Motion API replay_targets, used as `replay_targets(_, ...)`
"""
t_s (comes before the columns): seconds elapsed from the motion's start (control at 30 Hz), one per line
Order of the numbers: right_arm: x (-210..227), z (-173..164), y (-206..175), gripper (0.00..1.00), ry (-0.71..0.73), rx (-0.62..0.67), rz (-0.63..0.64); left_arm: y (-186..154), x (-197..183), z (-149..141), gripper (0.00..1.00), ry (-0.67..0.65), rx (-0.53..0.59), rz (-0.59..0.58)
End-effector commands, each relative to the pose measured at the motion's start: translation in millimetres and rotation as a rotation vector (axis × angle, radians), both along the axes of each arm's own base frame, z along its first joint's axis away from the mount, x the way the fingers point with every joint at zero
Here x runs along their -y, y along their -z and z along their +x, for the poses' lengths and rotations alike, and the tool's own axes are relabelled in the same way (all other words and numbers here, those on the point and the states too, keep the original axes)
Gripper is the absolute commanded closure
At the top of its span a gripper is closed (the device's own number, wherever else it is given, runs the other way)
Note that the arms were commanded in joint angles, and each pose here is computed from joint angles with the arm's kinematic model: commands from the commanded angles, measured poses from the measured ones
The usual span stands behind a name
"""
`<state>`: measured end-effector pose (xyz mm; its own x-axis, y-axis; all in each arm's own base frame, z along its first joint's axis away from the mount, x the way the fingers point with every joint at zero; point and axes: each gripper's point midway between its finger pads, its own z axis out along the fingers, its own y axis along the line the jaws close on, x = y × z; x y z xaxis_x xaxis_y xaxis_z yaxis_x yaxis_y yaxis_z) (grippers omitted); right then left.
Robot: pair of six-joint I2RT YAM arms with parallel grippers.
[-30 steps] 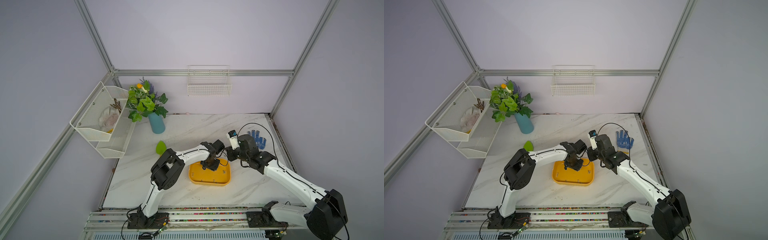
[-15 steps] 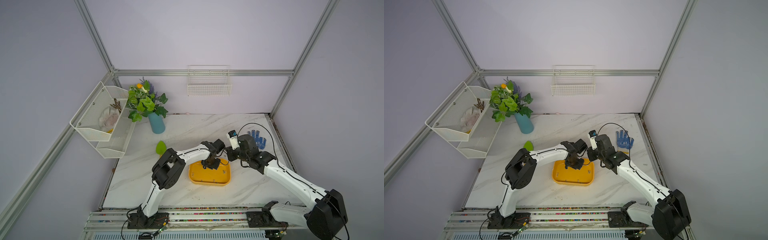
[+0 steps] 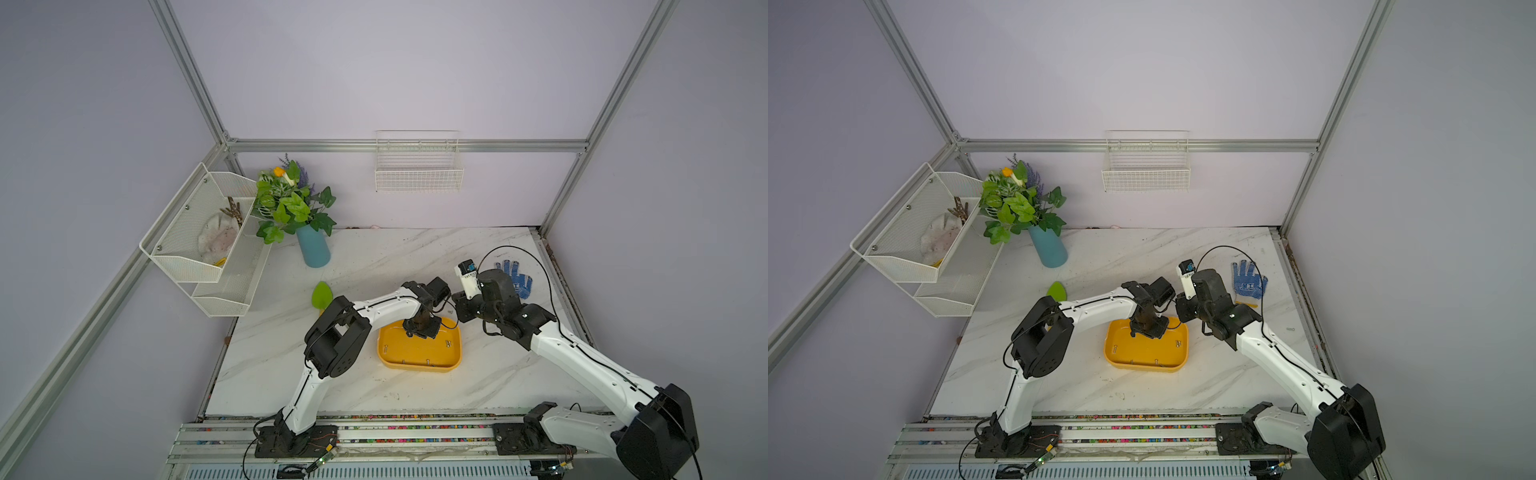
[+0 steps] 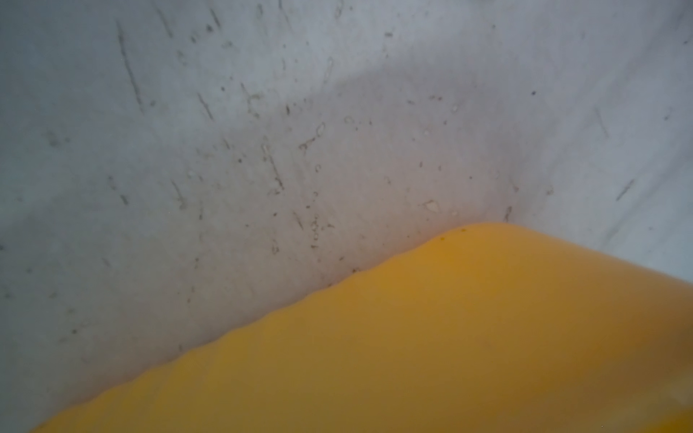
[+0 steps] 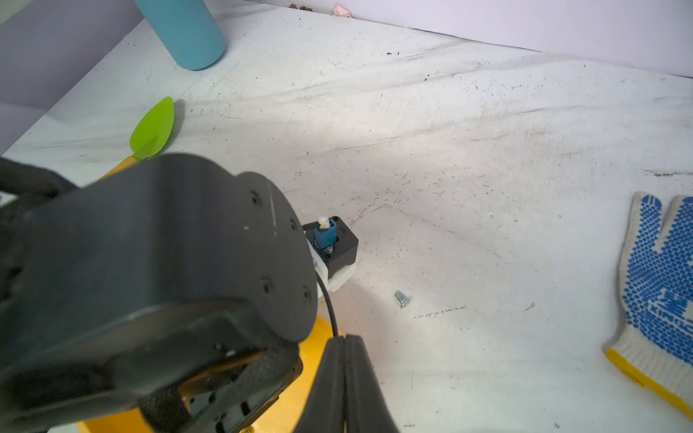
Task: Take out the screws from the storage box
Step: Pick up the screw from the storage box, then place the screw at the center of the board.
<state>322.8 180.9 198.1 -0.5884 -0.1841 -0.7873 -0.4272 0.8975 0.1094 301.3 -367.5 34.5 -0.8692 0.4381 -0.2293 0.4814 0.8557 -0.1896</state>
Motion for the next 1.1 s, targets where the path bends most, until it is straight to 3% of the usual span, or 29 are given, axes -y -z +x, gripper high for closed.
replay_targets(0.0, 3.2, -0.5, -3.0, 0.94, 0.011, 0.018, -0.001, -36.3, 2.4, -3.5, 1.0, -0.019, 0.013, -0.066)
replay_targets(0.3, 3.7, -3.1, -0.3, 0.94, 0.013, 0.012, 0.012, -87.6, -21.6, 9.2, 1.0, -0.086, 0.064, -0.099)
replay_targets(0.53, 2.0, -5.3, 4.9, 0.94, 0.004, 0.001, 0.02, -124.6, -50.8, 42.0, 1.0, -0.155, 0.13, -0.112)
replay_targets(0.77, 0.4, -8.5, 11.6, 0.94, -0.001, -0.014, 0.037, -104.2, -83.5, 83.9, 1.0, -0.219, 0.131, -0.065)
replay_targets(0.93, -16.2, -21.0, 24.6, 0.93, -0.114, -0.068, 0.058, -90.5, -103.4, 110.7, 1.0, -0.246, 0.168, -0.001)
replay_targets(1.07, -29.7, -31.7, 32.3, 0.91, -0.171, -0.094, 0.075, -61.1, -116.2, 125.9, 1.0, -0.246, 0.14, 0.049)
